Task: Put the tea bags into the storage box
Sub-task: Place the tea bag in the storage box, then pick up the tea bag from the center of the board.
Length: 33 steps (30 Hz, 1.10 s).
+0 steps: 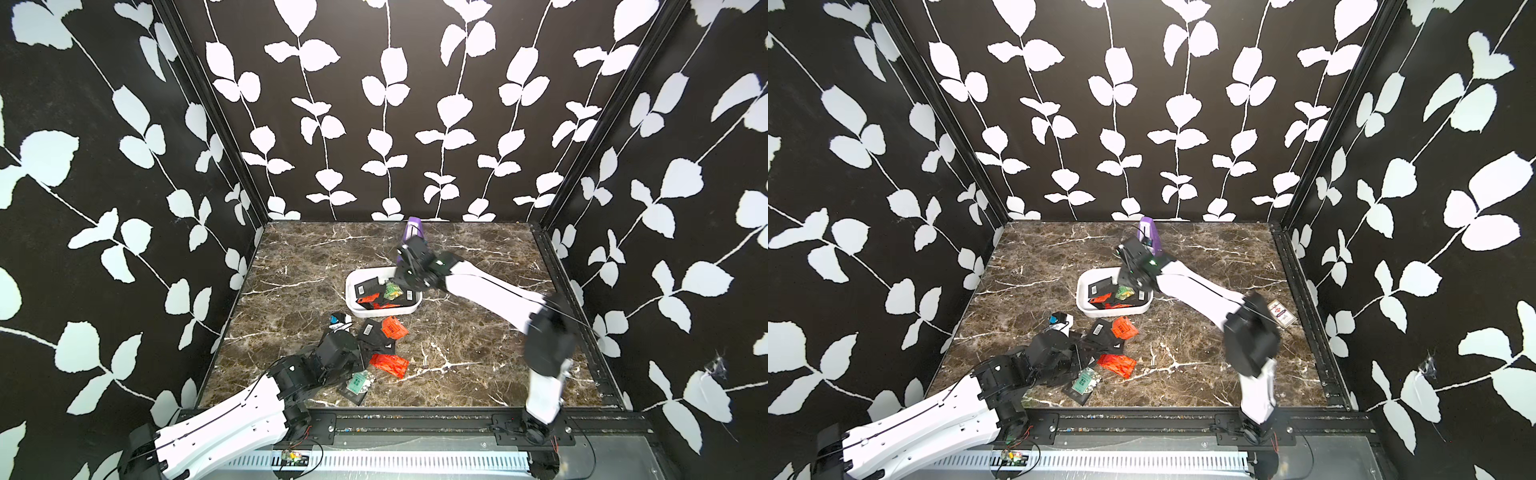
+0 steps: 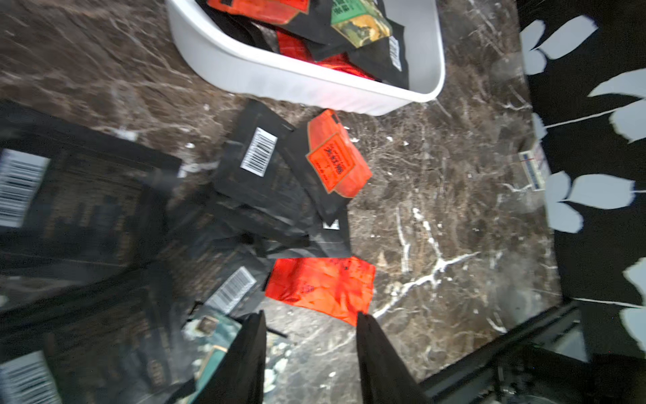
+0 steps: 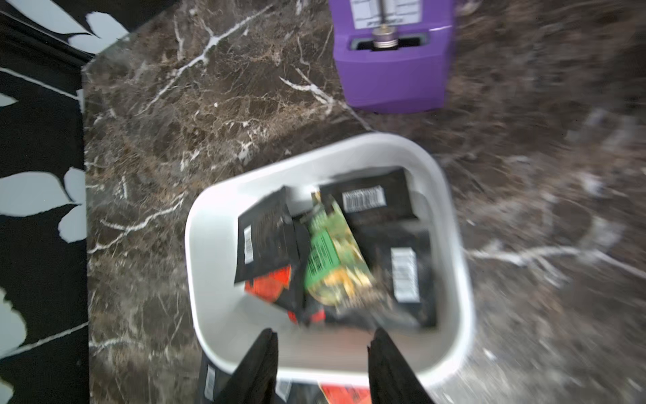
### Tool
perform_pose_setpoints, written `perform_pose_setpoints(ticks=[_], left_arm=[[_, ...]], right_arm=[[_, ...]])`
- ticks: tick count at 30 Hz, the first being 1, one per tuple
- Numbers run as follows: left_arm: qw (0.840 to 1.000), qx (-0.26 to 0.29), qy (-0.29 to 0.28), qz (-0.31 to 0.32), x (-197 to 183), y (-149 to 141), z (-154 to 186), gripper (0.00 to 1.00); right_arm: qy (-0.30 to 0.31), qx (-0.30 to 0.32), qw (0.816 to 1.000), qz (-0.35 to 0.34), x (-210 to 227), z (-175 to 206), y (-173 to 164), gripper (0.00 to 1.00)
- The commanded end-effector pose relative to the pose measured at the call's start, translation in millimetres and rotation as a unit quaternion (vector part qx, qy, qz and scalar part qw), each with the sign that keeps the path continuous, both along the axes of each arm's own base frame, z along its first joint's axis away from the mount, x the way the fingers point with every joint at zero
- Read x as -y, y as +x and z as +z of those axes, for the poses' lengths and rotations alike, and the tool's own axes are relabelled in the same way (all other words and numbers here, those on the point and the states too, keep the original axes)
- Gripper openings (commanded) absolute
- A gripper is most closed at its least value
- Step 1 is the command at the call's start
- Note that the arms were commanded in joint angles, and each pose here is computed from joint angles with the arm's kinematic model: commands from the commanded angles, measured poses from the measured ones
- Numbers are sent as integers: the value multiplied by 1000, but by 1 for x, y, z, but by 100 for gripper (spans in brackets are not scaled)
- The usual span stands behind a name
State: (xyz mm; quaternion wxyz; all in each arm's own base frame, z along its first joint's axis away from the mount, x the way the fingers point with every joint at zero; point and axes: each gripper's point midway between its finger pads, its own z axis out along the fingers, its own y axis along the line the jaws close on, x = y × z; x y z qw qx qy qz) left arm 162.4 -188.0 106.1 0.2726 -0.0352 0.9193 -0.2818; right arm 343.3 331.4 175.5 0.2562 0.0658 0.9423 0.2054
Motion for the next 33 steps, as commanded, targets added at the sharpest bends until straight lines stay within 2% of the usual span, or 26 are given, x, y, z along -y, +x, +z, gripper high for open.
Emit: perform_pose_setpoints(ticks=[1, 5, 8, 14, 23, 33], left_arm=[[999, -7, -40, -16, 20, 2, 3, 31], [998, -25, -41, -33, 33, 2, -2, 20], [998, -45, -24, -39, 36, 1, -11, 15], [998, -50, -4, -35, 35, 4, -28, 14], [998, -56, 10, -27, 36, 11, -41, 13], [997, -73, 30, -21, 36, 17, -62, 6]], right_arm=[[2, 7, 1000, 4, 10, 2, -39, 41], [5, -16, 1000, 10, 20, -22, -91, 36], [16, -26, 1000, 4, 23, -40, -122, 34], [46, -41, 998, 2, 13, -73, -157, 33], [75, -67, 995, 5, -8, -105, -171, 31], [66, -80, 995, 12, -11, -116, -176, 35]])
